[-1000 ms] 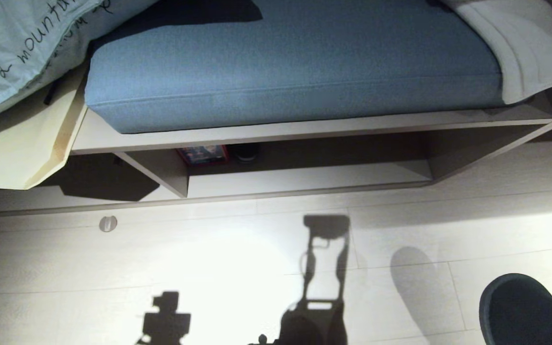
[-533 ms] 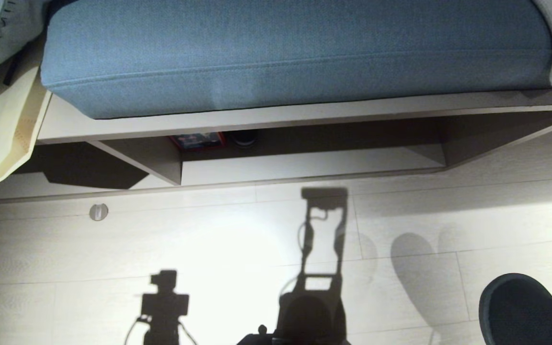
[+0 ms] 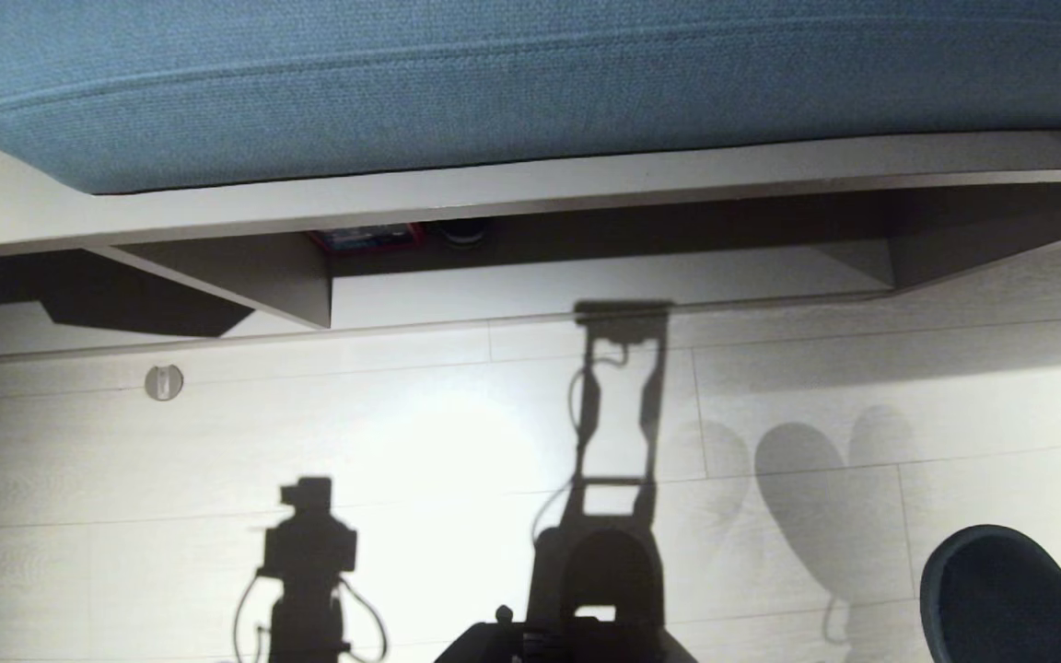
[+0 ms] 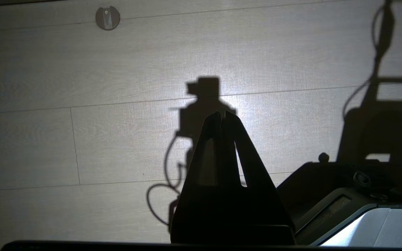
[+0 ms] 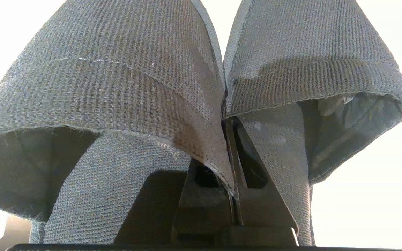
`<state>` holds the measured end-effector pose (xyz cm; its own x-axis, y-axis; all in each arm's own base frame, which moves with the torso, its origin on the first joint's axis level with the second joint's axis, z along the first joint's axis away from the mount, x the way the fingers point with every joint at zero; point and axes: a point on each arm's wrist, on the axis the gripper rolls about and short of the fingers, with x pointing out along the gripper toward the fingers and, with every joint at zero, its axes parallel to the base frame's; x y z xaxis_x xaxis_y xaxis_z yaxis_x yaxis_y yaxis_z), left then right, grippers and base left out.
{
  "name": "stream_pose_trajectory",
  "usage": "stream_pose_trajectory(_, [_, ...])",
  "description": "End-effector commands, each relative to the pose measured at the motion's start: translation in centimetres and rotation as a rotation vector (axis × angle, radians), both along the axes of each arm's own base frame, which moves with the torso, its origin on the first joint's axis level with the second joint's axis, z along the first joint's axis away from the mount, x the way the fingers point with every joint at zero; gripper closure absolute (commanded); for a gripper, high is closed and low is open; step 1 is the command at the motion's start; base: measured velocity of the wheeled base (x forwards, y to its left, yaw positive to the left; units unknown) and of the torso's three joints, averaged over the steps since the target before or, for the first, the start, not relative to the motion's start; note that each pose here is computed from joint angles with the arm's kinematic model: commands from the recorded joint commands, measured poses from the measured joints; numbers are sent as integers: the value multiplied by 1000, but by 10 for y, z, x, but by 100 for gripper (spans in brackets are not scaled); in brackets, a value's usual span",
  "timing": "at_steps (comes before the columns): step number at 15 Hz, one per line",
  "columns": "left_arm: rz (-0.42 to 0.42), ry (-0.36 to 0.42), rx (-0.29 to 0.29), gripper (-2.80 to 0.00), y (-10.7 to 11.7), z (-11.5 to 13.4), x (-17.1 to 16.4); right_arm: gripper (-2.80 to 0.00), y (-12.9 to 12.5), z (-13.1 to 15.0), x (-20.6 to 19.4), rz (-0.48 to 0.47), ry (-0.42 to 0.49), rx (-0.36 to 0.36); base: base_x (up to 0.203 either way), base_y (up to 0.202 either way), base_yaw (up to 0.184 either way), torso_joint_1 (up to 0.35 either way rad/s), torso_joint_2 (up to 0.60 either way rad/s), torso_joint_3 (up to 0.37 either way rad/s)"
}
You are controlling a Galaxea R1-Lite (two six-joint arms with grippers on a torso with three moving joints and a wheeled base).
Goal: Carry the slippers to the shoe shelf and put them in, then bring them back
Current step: Place the slippers into the shoe cabinet
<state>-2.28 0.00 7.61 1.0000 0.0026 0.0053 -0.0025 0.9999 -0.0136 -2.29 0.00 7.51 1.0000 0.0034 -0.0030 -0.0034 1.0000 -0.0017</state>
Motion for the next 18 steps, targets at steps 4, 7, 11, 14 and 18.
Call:
stream_pose_trajectory(4, [1, 1, 0, 0, 0, 0, 0, 0, 0, 0, 0, 0, 2, 0, 0, 0, 0, 5, 5, -198])
stream_pose_trajectory(7, [1, 1, 0, 0, 0, 0, 0, 0, 0, 0, 0, 0, 2, 0, 0, 0, 0, 3, 5, -198])
stream_pose_trajectory(11, [1, 1, 0, 0, 0, 0, 0, 0, 0, 0, 0, 0, 2, 0, 0, 0, 0, 1, 4, -201])
stream_pose_trajectory(14, [1, 1, 0, 0, 0, 0, 0, 0, 0, 0, 0, 0, 2, 0, 0, 0, 0, 0, 3, -197])
stream_pose_trajectory(18, [1, 1, 0, 0, 0, 0, 0, 0, 0, 0, 0, 0, 2, 0, 0, 0, 0, 2, 3, -197])
